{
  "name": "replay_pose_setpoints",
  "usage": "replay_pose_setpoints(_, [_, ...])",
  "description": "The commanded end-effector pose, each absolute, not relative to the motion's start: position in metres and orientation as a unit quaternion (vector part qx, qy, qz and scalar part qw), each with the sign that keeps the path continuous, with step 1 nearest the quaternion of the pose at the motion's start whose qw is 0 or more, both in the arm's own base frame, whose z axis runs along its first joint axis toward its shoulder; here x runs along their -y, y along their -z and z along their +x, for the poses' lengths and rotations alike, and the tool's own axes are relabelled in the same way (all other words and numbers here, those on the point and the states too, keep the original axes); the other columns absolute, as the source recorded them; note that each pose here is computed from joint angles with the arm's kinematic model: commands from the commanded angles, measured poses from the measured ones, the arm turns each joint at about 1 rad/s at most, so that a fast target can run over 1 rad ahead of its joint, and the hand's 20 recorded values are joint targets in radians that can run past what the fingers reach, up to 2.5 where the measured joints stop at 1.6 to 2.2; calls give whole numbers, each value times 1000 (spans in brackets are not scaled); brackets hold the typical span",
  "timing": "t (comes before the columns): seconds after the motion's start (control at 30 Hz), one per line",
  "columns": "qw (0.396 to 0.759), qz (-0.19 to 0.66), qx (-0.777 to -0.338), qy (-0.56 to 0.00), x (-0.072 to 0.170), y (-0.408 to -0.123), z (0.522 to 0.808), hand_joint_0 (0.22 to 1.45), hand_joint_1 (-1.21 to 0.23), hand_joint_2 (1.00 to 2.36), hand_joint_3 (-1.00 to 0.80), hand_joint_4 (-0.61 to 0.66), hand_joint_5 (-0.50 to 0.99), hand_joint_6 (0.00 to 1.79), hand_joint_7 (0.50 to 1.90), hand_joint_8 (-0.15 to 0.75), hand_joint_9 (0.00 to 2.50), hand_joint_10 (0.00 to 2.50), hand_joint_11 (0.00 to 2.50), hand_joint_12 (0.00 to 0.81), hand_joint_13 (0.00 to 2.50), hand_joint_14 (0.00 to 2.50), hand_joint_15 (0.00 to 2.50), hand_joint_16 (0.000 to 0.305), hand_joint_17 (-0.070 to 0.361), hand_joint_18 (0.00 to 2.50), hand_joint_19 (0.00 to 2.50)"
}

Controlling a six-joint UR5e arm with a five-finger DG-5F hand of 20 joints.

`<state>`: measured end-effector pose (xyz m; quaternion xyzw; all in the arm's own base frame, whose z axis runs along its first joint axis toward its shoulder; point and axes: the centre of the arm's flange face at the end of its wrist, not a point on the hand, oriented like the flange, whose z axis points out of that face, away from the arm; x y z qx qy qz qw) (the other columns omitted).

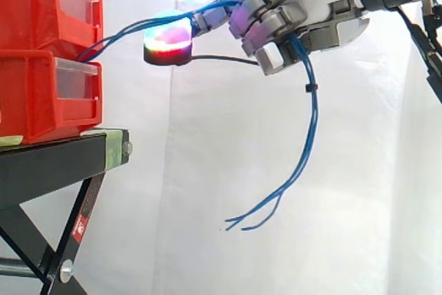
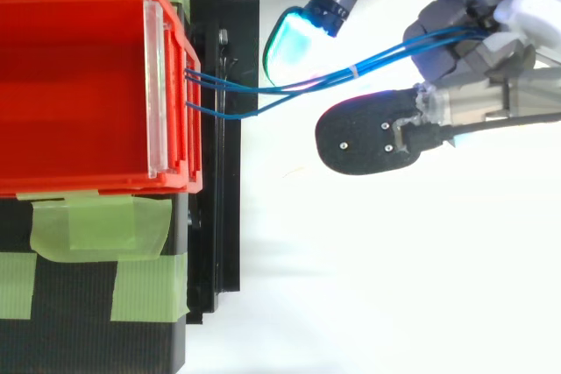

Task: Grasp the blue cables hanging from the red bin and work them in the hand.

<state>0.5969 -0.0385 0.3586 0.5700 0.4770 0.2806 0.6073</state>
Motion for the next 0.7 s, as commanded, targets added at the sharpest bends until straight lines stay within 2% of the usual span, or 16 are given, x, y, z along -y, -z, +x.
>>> replay_pose_setpoints(0.0, [610,568,-479,-277,39,-361,596,851,-637,1011,-737,261,194,188,1228,486,1061,2500,2500,718,1729,2500,1878,221,166,2190,561])
replay_pose_setpoints(0.23, [612,570,-477,-272,40,-361,595,866,-642,1010,-767,260,226,228,1237,486,1061,2500,2500,718,1729,2500,1878,221,166,2190,561])
replay_pose_setpoints(0.27, [612,570,-477,-272,40,-361,595,868,-643,1009,-777,261,236,296,1218,486,1061,2500,2500,718,1729,2500,1878,221,166,2190,561])
replay_pose_setpoints(0.47, [607,573,-479,-271,38,-361,593,871,-659,1008,-816,256,230,438,1189,486,1061,2500,2500,718,1729,2500,1878,221,166,2190,561])
replay_pose_setpoints(0.67, [607,573,-477,-273,37,-363,593,894,-668,1011,-741,253,232,476,1178,486,1061,2500,2500,718,1729,2500,1878,221,166,2190,561])
